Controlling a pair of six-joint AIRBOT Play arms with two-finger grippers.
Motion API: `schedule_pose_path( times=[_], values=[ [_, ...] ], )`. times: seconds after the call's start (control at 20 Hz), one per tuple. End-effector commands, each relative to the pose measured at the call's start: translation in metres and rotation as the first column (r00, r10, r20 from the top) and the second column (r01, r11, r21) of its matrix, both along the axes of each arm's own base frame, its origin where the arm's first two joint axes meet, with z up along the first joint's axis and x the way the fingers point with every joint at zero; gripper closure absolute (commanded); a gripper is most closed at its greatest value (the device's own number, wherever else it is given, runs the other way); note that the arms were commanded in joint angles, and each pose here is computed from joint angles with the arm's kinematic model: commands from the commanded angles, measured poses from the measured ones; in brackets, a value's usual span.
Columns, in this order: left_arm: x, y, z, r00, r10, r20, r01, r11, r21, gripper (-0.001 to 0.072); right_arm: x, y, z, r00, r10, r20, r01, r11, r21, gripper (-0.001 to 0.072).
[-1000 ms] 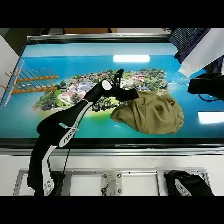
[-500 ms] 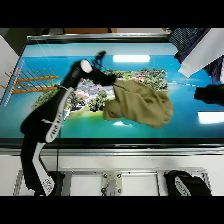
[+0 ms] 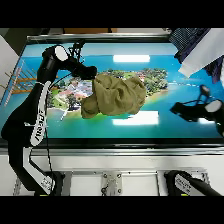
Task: Fold the clothes and pants, and hang the long-sleeved shirts on hangers.
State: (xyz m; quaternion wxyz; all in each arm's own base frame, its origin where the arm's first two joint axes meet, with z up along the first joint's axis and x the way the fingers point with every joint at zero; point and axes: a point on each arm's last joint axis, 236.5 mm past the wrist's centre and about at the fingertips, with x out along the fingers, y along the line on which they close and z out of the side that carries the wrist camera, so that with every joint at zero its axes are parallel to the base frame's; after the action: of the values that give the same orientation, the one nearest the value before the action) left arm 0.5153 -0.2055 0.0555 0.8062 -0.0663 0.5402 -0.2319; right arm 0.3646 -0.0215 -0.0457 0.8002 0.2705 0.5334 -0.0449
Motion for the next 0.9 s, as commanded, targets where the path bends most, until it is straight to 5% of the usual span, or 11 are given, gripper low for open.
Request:
schedule_pose_path(
  times=[0.0, 0.45, 0.5, 0.6, 0.65, 0.85],
  values=[
    [0.000, 0.005, -0.002, 1.000, 0.002, -0.003, -0.002, 1.000, 0.010, 0.0692, 0.034, 0.070, -0.044, 0.999, 0.036, 0.013, -0.038, 0.984, 0.173, 0.0116],
    [0.000, 0.005, -0.001, 1.000, 0.002, -0.003, -0.002, 1.000, 0.010, 0.0692, 0.064, 0.208, -0.069, 0.945, 0.324, 0.042, -0.326, 0.930, 0.167, 0.0121],
    [0.000, 0.005, -0.001, 1.000, 0.002, -0.004, -0.002, 1.000, 0.010, 0.0692, 0.069, 0.210, -0.066, 0.944, 0.326, 0.057, -0.331, 0.930, 0.160, 0.0188],
    [-0.001, 0.007, 0.000, 1.000, 0.002, -0.008, -0.002, 1.000, 0.011, 0.0692, 0.081, 0.209, -0.054, 0.930, 0.350, 0.107, -0.362, 0.923, 0.129, 0.0644],
    [0.000, 0.011, 0.006, 1.000, 0.011, 0.004, -0.011, 1.000, 0.008, 0.0692, 0.088, 0.204, -0.040, 0.911, 0.387, 0.139, -0.402, 0.911, 0.095, 0.0701],
    [-0.004, 0.039, 0.120, 0.967, 0.081, 0.243, -0.070, 0.996, -0.052, 0.0693, 0.106, 0.150, 0.085, 0.806, 0.547, 0.228, -0.518, 0.837, -0.175, 0.0702]
  ],
)
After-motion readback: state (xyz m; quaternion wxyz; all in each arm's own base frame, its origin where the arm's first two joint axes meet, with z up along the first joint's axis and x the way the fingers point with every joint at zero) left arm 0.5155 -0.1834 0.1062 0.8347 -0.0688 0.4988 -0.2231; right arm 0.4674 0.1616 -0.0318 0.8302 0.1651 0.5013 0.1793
